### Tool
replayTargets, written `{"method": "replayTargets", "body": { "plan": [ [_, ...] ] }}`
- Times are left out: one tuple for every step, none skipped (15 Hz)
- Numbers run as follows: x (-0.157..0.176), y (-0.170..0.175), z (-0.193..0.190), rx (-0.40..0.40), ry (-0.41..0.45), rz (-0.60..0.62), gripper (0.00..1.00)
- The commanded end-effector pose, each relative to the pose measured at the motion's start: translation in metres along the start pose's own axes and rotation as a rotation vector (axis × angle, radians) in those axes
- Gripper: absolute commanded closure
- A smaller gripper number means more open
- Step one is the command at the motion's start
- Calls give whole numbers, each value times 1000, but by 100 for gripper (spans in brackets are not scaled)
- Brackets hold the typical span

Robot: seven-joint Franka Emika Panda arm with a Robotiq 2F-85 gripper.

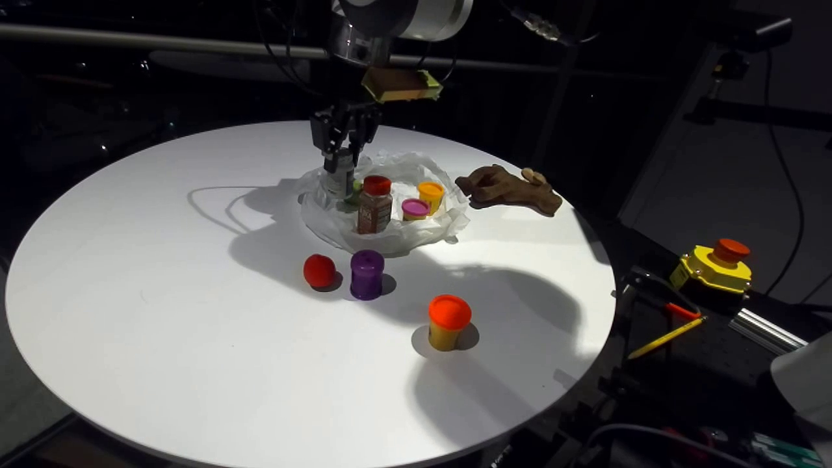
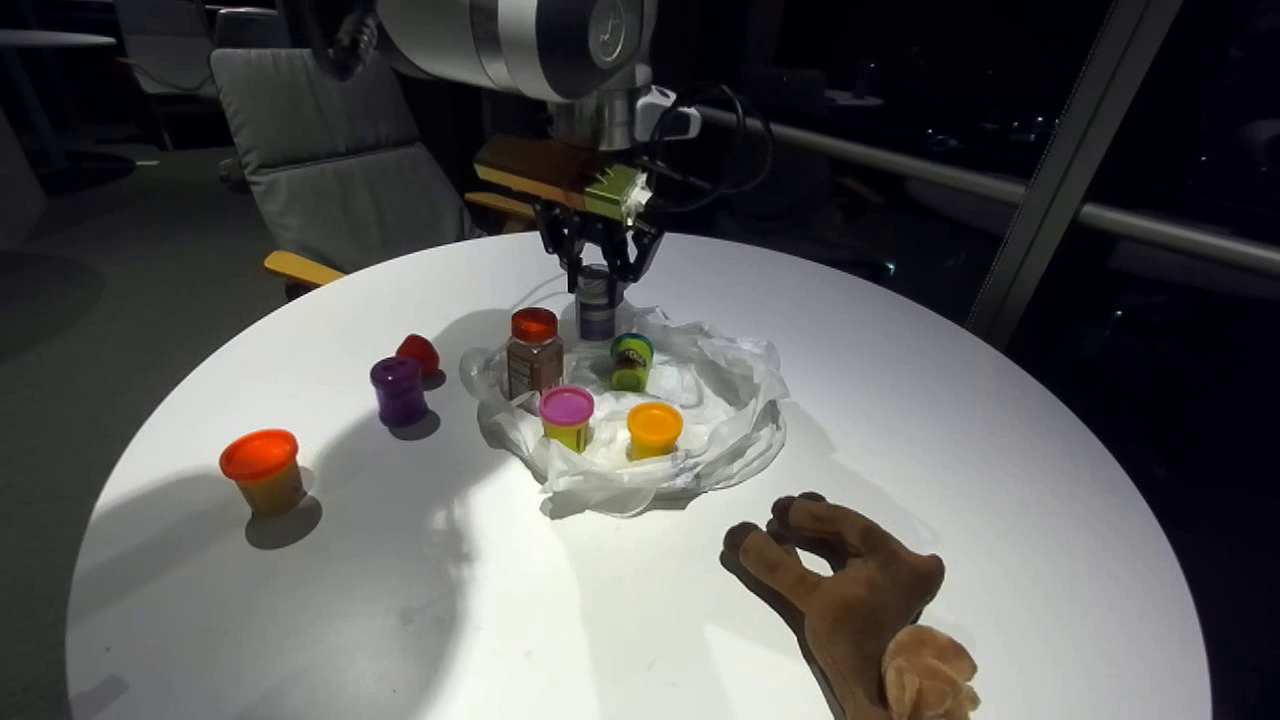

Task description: Put all the contents that are on the table in the white plastic bag

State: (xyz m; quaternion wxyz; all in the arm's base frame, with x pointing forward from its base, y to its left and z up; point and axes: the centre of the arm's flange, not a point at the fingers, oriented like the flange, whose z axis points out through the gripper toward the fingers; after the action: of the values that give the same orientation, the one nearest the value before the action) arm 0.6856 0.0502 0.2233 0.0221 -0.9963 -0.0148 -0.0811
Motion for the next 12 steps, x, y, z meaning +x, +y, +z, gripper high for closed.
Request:
{"method": "replayTargets", "body": {
  "plan": [
    [7,6,6,22,-19,29,73],
    [6,8,10,30,-25,35,74],
    [4,9,11,37,-31,40,74],
    [2,9,12,42,-34,45,74],
    [1,10,14,48,-40,51,74],
    [-2,11,16,50,-45,54,74],
    [-3,11,17,55,-46,56,35],
    [-6,10,16,56,-45,55,23],
    [-8,9,15,61,-38,56,16],
    [-10,5,8,57,-30,50,10],
    [-11,0,2,57,-22,46,2],
    [-14,-9,-10,48,-10,37,0]
  ]
}}
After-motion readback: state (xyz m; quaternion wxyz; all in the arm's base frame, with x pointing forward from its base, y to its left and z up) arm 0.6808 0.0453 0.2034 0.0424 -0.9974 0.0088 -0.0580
